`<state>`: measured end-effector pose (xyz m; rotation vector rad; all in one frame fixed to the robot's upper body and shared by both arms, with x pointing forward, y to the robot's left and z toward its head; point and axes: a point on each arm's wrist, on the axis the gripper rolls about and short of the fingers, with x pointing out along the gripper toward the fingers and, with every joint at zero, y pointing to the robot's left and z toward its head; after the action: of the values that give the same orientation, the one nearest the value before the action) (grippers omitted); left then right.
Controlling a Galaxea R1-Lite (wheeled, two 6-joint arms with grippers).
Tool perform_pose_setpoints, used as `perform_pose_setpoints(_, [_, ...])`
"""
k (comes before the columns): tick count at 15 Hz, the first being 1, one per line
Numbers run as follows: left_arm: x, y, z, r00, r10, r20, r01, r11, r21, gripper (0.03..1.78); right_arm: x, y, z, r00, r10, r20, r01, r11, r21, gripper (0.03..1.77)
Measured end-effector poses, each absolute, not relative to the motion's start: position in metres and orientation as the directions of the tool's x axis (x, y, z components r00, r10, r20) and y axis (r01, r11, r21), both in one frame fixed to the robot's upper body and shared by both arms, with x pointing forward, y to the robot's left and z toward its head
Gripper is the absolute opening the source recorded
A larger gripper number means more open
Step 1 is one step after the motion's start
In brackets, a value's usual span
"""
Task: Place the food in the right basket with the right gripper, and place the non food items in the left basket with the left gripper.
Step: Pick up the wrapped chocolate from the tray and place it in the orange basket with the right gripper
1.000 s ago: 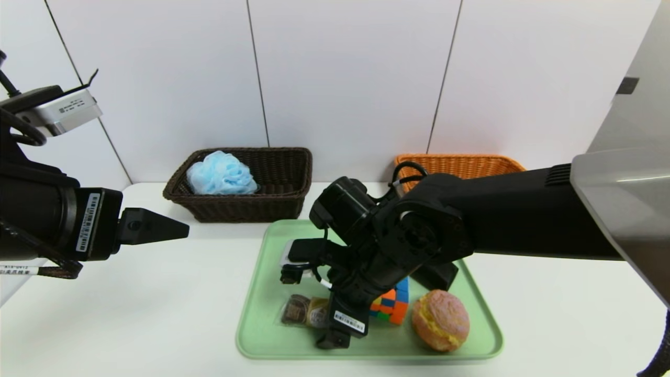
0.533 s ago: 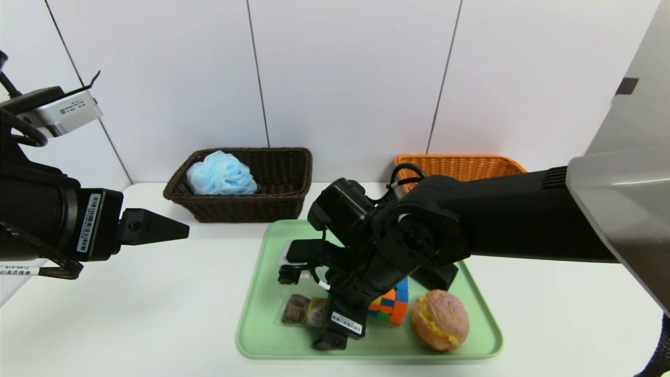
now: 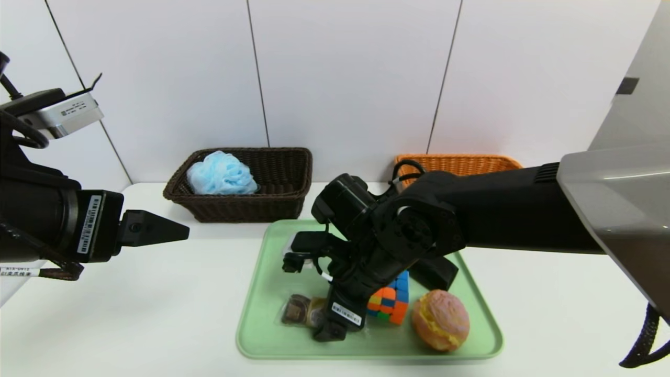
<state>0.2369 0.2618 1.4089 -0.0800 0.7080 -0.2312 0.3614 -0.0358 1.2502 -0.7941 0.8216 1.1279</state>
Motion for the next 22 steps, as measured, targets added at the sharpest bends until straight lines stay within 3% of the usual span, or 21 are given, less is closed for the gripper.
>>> perform_pose_setpoints(9, [0.239, 0.261, 1.408, 0.733, -0.233, -0.638, 0.18, 0.972, -0.148, 1.69, 0.366, -0.04, 1.253, 0.163, 0.497, -0.852, -0.969, 0.243, -0.043, 1.7])
perform_pose_setpoints(19, [0.239, 0.261, 1.408, 0.732, -0.232, -0.641, 0.178, 0.973, -0.149, 1.69, 0.365, -0.037, 1.243, 0.141, 0.483, -0.864, -0.972, 0.235, -0.027, 1.7])
perform_pose_setpoints(22, [0.24, 0.261, 1.408, 0.732, -0.232, -0.641, 0.179, 0.973, -0.147, 1.69, 0.365, -0.037, 1.243, 0.141, 0.482, -0.865, -0.972, 0.234, -0.028, 1.24])
